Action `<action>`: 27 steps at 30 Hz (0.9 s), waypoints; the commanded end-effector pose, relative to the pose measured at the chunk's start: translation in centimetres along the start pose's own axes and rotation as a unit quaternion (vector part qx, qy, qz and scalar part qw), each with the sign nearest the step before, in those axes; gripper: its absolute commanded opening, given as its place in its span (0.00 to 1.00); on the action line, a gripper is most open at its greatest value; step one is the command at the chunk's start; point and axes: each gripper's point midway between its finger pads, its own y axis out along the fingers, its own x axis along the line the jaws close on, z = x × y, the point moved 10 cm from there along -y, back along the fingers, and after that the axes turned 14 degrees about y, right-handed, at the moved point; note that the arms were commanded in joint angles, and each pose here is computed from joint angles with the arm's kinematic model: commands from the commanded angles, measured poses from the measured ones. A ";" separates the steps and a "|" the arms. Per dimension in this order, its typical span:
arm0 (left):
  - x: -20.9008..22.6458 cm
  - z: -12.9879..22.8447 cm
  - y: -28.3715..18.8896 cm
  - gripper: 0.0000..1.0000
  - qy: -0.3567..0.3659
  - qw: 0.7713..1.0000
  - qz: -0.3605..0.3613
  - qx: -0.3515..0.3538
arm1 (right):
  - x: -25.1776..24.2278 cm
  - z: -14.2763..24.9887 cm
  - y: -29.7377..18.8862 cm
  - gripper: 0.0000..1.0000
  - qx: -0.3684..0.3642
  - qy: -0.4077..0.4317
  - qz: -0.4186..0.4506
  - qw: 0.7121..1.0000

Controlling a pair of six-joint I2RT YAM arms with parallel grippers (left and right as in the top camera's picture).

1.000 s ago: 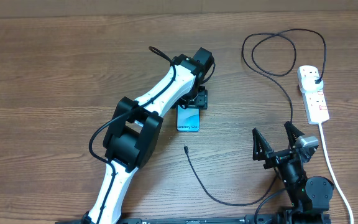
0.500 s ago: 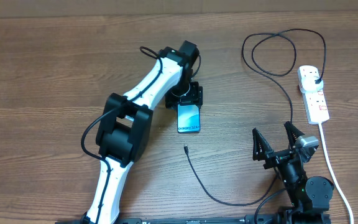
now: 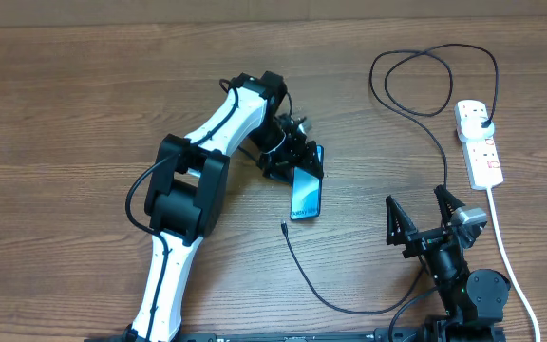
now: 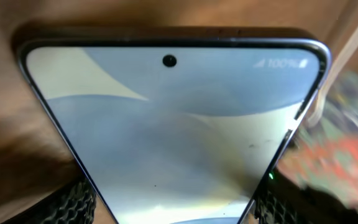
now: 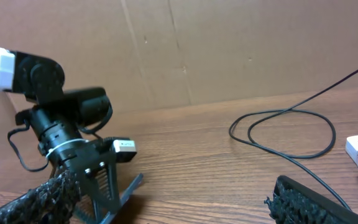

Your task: Plug charger to phone and switch on socket

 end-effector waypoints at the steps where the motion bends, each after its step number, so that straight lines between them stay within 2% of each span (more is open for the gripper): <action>1: 1.0 0.3 1.0 0.64 0.051 0.994 0.100 0.000 | -0.2 0.1 0.0 1.00 -0.003 -0.001 0.001 1.000; 4: 0.8 0.4 0.4 0.64 0.076 0.987 0.140 -0.016 | -0.2 0.1 0.0 1.00 -0.003 -0.001 0.001 1.000; 11: 1.5 0.4 -1.2 0.64 0.099 0.977 0.182 -0.053 | -0.2 0.1 0.0 1.00 -0.006 -0.002 0.003 1.000; 14: 2.2 0.5 -2.0 0.64 0.099 0.976 0.182 -0.063 | 0.6 0.4 0.0 1.00 0.020 -0.001 -0.048 0.999; 18: 2.8 0.8 -3.0 0.63 0.095 0.973 0.197 -0.076 | 1.1 0.0 -0.2 1.00 0.028 0.054 -0.058 0.996; 21: 3.5 0.9 -3.8 0.64 0.094 0.971 0.202 -0.090 | 2.0 -1.6 -0.7 1.00 0.017 0.063 -0.063 0.996; 27: 4.5 0.9 -4.9 0.63 0.091 0.968 0.207 -0.112 | 4.7 -7.4 -2.0 1.00 0.015 0.062 -0.011 0.998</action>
